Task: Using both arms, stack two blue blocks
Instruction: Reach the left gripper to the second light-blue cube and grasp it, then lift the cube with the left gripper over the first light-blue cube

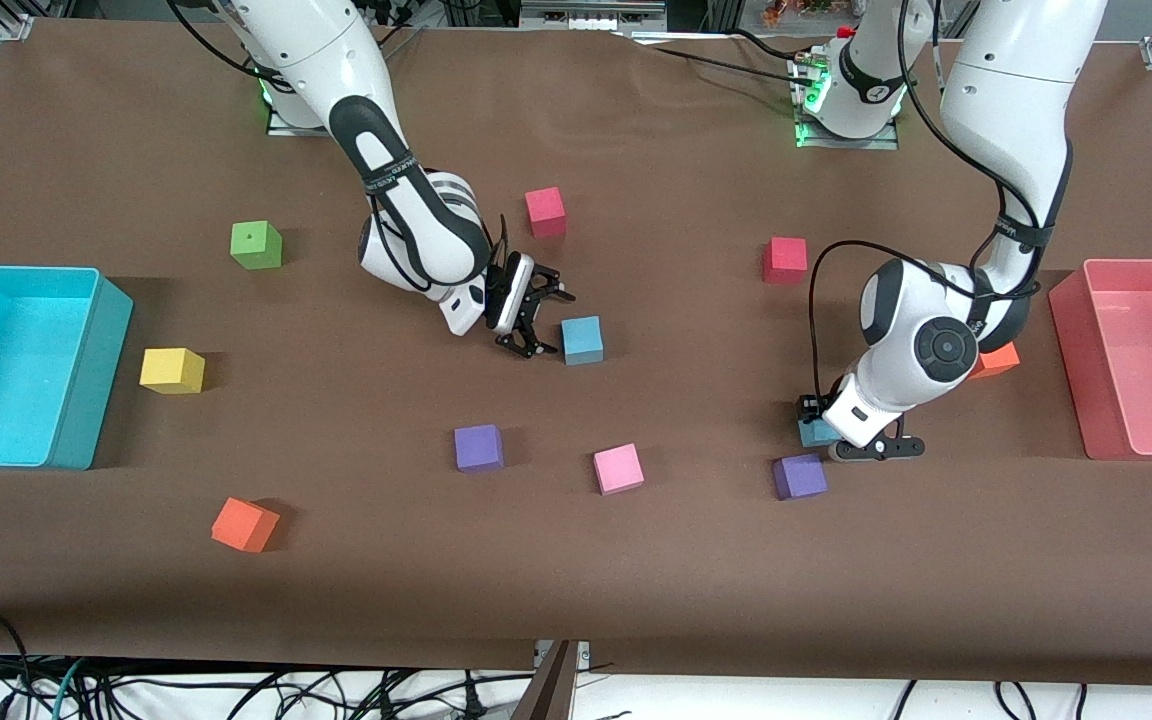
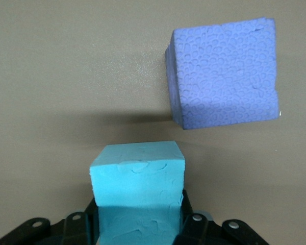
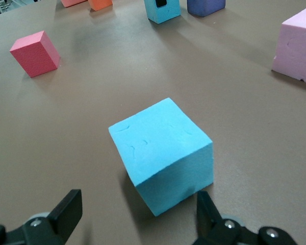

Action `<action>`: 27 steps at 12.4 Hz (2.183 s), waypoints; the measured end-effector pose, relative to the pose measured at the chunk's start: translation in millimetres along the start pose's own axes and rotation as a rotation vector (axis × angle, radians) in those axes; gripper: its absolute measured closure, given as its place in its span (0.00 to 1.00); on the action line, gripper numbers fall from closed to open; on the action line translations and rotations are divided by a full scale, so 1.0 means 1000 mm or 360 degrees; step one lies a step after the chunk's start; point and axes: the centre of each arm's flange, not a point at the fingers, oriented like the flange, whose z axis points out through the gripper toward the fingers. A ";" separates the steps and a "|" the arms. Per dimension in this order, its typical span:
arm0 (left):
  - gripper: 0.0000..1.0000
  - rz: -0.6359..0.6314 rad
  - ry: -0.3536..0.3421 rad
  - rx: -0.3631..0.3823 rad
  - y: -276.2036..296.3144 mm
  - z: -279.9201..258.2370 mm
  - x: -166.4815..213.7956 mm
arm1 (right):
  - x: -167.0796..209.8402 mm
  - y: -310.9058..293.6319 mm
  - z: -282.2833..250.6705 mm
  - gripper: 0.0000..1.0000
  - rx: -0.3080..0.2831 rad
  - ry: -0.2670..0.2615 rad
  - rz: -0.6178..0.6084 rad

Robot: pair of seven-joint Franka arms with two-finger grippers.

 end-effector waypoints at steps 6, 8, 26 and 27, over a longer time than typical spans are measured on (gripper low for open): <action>0.43 0.0022 -0.0011 -0.0025 0.014 -0.093 -0.003 | 0.000 0.000 0.000 0.00 -0.0002 0.0002 -0.0004; 0.44 -0.0005 -0.0014 -0.0068 0.048 -0.128 -0.015 | 0.000 0.001 0.000 0.00 -0.0002 0.0002 -0.0004; 0.44 -0.0330 -0.0108 0.0031 0.372 -0.069 -0.124 | 0.001 0.001 0.001 0.00 0.0008 0.0015 -0.0007; 0.44 -0.0326 -0.0113 0.0038 0.376 -0.066 -0.129 | 0.001 0.001 0.001 0.00 0.0008 0.0015 -0.0007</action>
